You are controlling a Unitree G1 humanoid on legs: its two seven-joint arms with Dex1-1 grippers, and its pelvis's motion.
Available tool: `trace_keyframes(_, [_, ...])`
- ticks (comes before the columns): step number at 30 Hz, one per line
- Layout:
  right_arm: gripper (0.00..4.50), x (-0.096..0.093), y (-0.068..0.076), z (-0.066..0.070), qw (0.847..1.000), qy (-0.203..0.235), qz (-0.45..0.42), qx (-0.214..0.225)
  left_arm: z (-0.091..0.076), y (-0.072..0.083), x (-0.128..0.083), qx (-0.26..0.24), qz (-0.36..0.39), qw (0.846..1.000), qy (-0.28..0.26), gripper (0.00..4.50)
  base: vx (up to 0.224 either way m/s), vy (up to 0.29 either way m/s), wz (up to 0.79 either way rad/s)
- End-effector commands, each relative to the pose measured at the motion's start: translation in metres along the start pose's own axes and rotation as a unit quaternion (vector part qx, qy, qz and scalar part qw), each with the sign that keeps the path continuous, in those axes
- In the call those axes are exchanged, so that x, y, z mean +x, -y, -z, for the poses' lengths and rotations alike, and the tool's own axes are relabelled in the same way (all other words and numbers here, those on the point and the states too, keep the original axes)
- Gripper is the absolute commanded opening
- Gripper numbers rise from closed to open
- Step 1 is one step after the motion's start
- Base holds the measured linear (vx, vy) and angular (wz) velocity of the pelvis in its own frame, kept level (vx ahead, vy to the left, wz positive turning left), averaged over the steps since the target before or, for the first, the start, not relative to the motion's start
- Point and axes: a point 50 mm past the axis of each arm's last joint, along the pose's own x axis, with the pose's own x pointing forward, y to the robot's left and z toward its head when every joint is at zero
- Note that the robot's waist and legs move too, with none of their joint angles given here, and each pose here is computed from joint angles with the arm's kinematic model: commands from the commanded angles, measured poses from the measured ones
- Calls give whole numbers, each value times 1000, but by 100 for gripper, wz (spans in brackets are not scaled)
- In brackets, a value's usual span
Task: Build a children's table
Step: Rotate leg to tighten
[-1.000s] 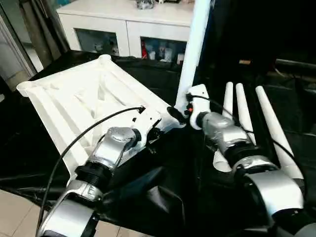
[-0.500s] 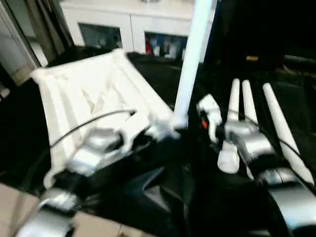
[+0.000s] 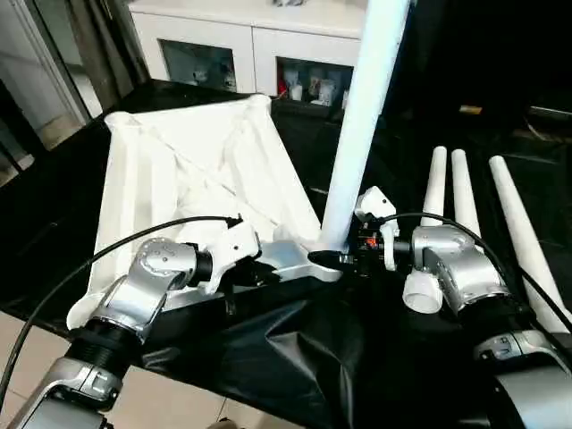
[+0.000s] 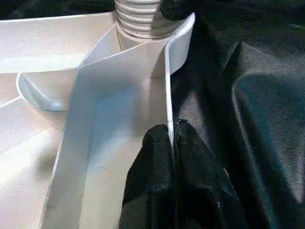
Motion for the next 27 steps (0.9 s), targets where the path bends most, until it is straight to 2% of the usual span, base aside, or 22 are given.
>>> trace_keyframes(1, [344, 1, -2, 2, 1000, -9, -5, -4, -16, -1, -2, 33, 6, 999, 30, 0, 0, 0, 0])
trace_keyframes(8, [281, 2, -4, 7, 1000, -25, -3, -1, -13, 1, -1, 28, 8, 999, 28, 0, 0, 0, 0])
trace_keyframes(11, [277, 3, -5, 10, 1000, -27, -2, 4, -12, 2, -1, 26, 8, 999, 27, 0, 0, 0, 0])
trace_keyframes(14, [274, 6, -5, 17, 999, -24, 18, 33, -11, 1, 0, 14, -1, 999, 30, 0, 0, 0, 0])
trace_keyframes(17, [273, 10, 0, 23, 994, -17, 77, 75, -14, -6, 4, -7, -37, 999, 36, 0, 0, 0, 0])
trace_keyframes(19, [273, 12, 2, 25, 992, -17, 95, 83, -15, -8, 5, -13, -47, 998, 37, 0, 0, 0, 0])
trace_keyframes(20, [273, 15, 4, 27, 988, -18, 121, 96, -16, -11, 7, -23, -62, 997, 37, 0, 0, 0, 0])
trace_keyframes(22, [272, 25, 9, 41, 967, -57, 220, 118, -20, -26, 17, -54, -135, 989, 22, 0, 0, 0, 0])
trace_keyframes(24, [272, 30, 10, 46, 953, -70, 260, 136, -22, -32, 23, -69, -169, 983, 17, 0, 0, 0, 0])
trace_keyframes(25, [272, 36, 10, 48, 937, -68, 301, 161, -24, -38, 28, -91, -206, 974, 10, 0, 0, 0, 0])
trace_keyframes(27, [272, 36, 10, 48, 937, -68, 301, 161, -24, -38, 28, -91, -206, 974, 10, 0, 0, 0, 0])
